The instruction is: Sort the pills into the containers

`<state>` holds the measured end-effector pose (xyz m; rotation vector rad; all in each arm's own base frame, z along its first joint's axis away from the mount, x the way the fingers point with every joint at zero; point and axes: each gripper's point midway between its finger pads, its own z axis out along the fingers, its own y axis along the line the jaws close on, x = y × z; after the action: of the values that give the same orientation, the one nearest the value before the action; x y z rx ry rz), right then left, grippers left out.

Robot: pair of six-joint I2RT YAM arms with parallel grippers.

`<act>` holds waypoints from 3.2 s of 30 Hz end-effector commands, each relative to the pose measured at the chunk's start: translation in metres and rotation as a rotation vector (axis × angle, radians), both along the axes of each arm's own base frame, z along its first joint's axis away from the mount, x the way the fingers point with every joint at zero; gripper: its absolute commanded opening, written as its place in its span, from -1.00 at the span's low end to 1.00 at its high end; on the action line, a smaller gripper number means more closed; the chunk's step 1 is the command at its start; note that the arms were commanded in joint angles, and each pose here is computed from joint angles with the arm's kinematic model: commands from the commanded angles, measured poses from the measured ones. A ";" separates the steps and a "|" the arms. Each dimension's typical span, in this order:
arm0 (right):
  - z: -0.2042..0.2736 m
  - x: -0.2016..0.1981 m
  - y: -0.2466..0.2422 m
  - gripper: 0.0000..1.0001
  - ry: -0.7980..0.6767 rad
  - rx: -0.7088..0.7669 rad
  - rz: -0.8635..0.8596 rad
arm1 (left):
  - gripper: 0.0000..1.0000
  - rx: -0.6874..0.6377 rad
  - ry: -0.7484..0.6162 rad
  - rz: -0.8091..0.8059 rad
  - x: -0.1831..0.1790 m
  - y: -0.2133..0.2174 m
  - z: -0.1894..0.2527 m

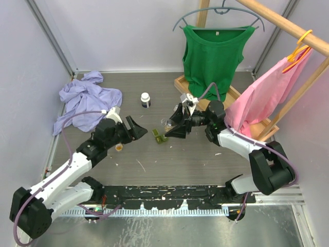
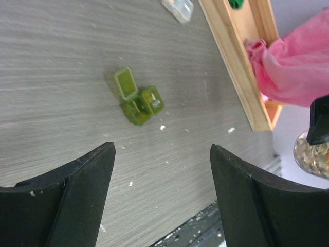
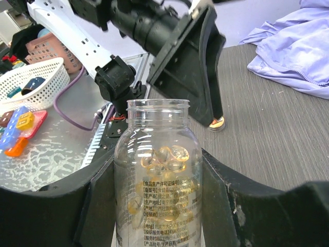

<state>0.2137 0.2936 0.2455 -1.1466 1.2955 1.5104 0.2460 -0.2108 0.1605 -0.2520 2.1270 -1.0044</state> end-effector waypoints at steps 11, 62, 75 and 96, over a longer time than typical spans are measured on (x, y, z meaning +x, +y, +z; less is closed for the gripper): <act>0.004 0.000 0.000 -0.97 -0.039 0.020 0.015 | 0.56 0.601 0.284 0.342 -0.021 0.121 -0.060; -0.001 -0.002 0.000 -0.97 -0.020 0.006 0.044 | -0.43 0.630 0.437 0.239 0.023 0.112 -0.120; -0.008 0.006 -0.008 -0.98 -0.178 -0.168 0.080 | -0.54 -0.378 -0.072 -0.154 -0.006 -0.012 0.093; 0.007 0.009 -0.014 -0.98 -0.218 -0.215 0.013 | -0.54 -0.550 -0.092 -0.341 -0.015 -0.076 0.153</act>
<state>0.2200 0.2794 0.2197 -1.3988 1.4334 1.3028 0.2342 -0.2757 0.2829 -0.1992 1.8882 -1.6961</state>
